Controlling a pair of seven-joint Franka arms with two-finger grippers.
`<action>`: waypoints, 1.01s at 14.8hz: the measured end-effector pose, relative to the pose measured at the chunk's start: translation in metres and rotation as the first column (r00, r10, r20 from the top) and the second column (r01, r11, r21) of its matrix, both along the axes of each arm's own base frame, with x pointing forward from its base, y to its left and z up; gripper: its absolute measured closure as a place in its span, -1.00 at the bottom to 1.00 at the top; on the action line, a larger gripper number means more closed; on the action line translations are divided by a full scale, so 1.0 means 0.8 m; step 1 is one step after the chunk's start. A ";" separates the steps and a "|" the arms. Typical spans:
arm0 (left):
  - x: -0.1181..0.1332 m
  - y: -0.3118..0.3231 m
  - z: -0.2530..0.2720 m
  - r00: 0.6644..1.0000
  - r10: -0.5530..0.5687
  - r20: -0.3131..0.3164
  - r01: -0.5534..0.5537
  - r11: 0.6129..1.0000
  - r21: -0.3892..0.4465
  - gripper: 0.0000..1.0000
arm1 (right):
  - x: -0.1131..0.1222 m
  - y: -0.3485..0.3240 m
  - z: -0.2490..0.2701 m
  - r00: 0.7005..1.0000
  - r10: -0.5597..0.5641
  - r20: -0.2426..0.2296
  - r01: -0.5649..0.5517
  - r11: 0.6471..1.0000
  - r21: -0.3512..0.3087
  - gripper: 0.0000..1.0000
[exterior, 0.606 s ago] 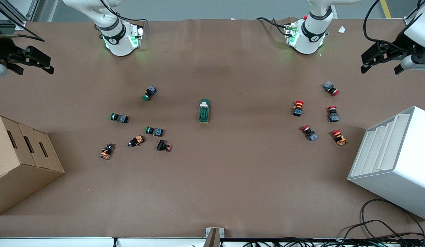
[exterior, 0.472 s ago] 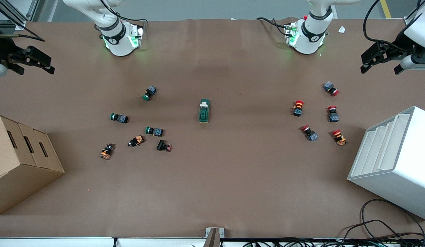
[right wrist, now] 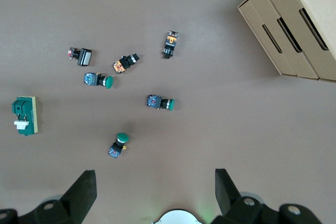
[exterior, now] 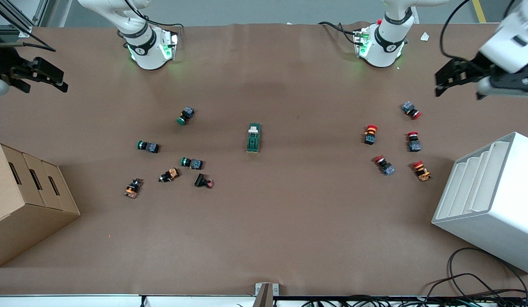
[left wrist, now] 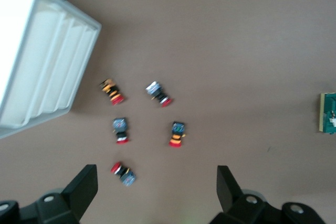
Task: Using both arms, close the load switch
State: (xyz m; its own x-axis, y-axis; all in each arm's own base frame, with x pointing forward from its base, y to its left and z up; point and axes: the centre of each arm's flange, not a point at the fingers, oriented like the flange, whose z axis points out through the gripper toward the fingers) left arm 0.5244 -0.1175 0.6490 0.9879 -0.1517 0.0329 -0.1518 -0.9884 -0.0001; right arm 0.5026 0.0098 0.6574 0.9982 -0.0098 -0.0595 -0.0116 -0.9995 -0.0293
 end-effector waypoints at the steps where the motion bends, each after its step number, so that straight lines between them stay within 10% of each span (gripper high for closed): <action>1: 0.005 -0.027 -0.010 1.000 -0.009 0.009 0.009 1.000 -0.005 -1.00 | 0.000 0.000 0.001 1.000 0.000 0.003 0.000 1.000 0.000 -1.00; 9: 0.012 -0.215 -0.131 0.995 0.093 0.045 -0.089 0.992 -0.086 -1.00 | 0.006 -0.004 0.003 1.000 -0.007 0.011 0.007 1.000 0.001 -1.00; 15: -0.062 -0.325 -0.226 0.995 0.088 0.037 -0.084 0.991 -0.102 -1.00 | 0.055 -0.006 -0.058 1.000 -0.013 -0.022 0.013 1.000 0.000 -1.00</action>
